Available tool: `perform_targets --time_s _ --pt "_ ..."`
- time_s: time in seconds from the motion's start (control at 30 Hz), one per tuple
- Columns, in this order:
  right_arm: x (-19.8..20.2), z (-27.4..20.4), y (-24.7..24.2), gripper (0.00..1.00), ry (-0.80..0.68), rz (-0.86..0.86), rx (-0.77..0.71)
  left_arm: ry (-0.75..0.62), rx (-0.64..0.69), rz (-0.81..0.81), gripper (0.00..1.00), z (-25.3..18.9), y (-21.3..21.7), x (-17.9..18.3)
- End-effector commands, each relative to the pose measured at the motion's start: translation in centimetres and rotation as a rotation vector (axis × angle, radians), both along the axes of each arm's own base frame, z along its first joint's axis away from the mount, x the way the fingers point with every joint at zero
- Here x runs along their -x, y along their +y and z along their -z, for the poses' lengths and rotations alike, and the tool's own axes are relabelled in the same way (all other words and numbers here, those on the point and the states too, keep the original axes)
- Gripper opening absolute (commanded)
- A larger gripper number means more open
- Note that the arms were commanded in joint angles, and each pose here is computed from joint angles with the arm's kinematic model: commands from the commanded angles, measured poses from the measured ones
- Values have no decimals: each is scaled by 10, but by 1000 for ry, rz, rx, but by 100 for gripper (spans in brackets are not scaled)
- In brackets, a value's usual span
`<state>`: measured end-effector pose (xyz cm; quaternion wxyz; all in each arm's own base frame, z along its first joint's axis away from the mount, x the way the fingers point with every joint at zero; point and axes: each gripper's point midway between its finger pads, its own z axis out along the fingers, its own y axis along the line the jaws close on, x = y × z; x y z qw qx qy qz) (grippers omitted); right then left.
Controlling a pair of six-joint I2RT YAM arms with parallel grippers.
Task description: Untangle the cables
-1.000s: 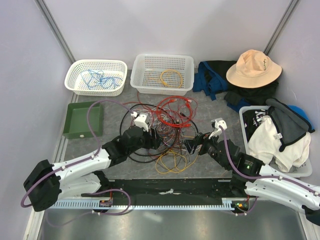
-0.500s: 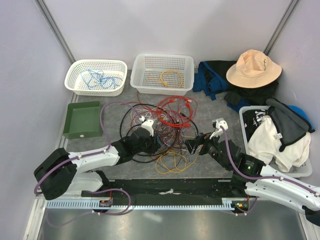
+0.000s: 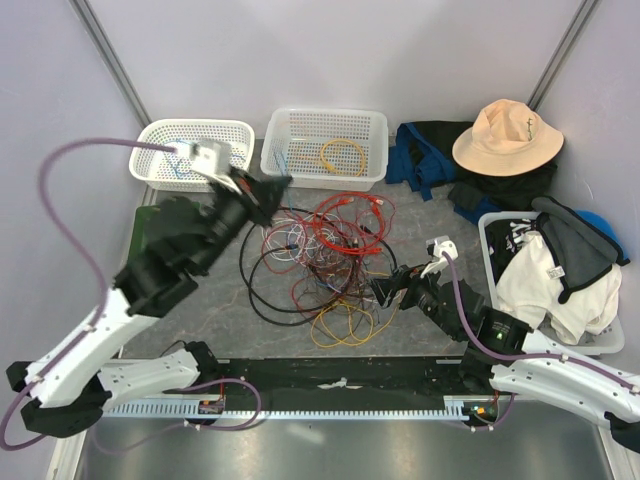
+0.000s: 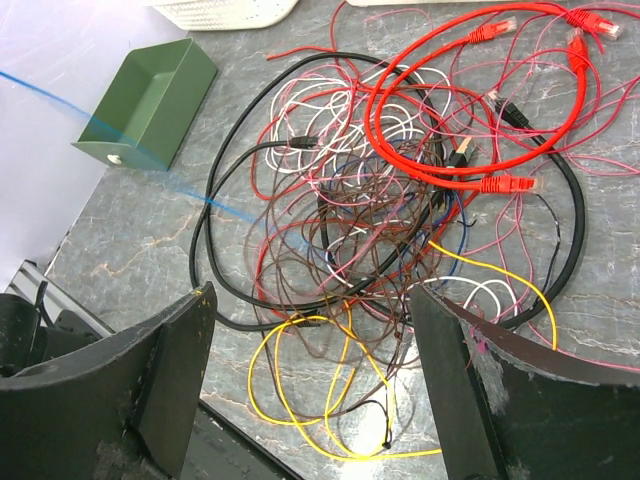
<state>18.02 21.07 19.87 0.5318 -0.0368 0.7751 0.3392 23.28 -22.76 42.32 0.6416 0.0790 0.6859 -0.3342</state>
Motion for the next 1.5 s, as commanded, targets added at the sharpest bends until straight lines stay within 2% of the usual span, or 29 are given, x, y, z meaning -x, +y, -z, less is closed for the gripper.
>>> perform_targets --time_s 0.0,0.17,0.2,0.3,0.47,0.57,0.67,0.7,0.73,0.77,0.8,0.83,0.9,0.93,1.0,1.03,1.23,1.27,1.3,1.33,1.37,1.43,1.47 --pt "-2 -28 3 86 -55 -7 -61 -188 -79 -107 2 -90 23 -10" --pt "1 -38 2 86 -75 -17 -84 -294 -105 -206 2 -149 25 -30" --pt "1 -39 1 86 -78 -18 -82 -340 -77 -224 2 -176 33 -25" --pt "0 -44 3 86 -93 -26 -78 -400 -63 -242 2 -214 35 -26" --pt "0 -52 13 86 -111 -59 -75 -448 -46 -242 2 -243 32 -26" --pt "0 -50 14 86 -108 -62 -79 -414 -112 -313 2 -227 31 -44" --pt "1 -47 11 86 -108 -55 -86 -343 -201 -386 2 -191 32 -70" --pt "1 -46 10 86 -107 -55 -86 -294 -215 -383 2 -169 25 -81" --pt "2 -45 10 86 -106 -55 -85 -267 -201 -408 2 -161 37 -90" --pt "2 -45 8 87 -107 -54 -84 -214 -227 -393 2 -133 32 -102" --pt "2 -44 8 87 -105 -52 -82 -167 -163 -350 2 -122 27 -106" --pt "2 -44 7 87 -105 -47 -82 -132 -142 -385 2 -111 45 -119" --pt "2 -44 4 87 -111 -42 -76 -37 -109 -357 2 -75 47 -135" --pt "2 -42 2 87 -109 -39 -64 -15 -100 -401 2 -66 65 -148" --pt "0 -45 0 88 -122 -30 -60 43 -93 -410 2 -41 72 -167" --pt "-1 -45 0 88 -128 -25 -47 44 -82 -454 2 -40 90 -178" --pt "-8 -54 2 89 -161 -11 -17 46 -39 -547 2 -36 132 -239" --pt "-10 -53 3 89 -167 -9 1 4 -17 -553 2 -58 137 -242" --pt "-11 -56 4 89 -175 -9 5 24 -44 -568 2 -45 142 -264" --pt "-12 -59 6 89 -182 -9 6 7 -45 -582 2 -52 147 -272" --pt "-15 -58 7 90 -193 -9 34 -45 -26 -591 2 -76 151 -276" --pt "-18 -66 8 90 -215 -5 46 -37 -52 -618 2 -65 162 -305" --pt "-20 -64 8 91 -222 -2 75 -79 -37 -634 2 -84 168 -307"
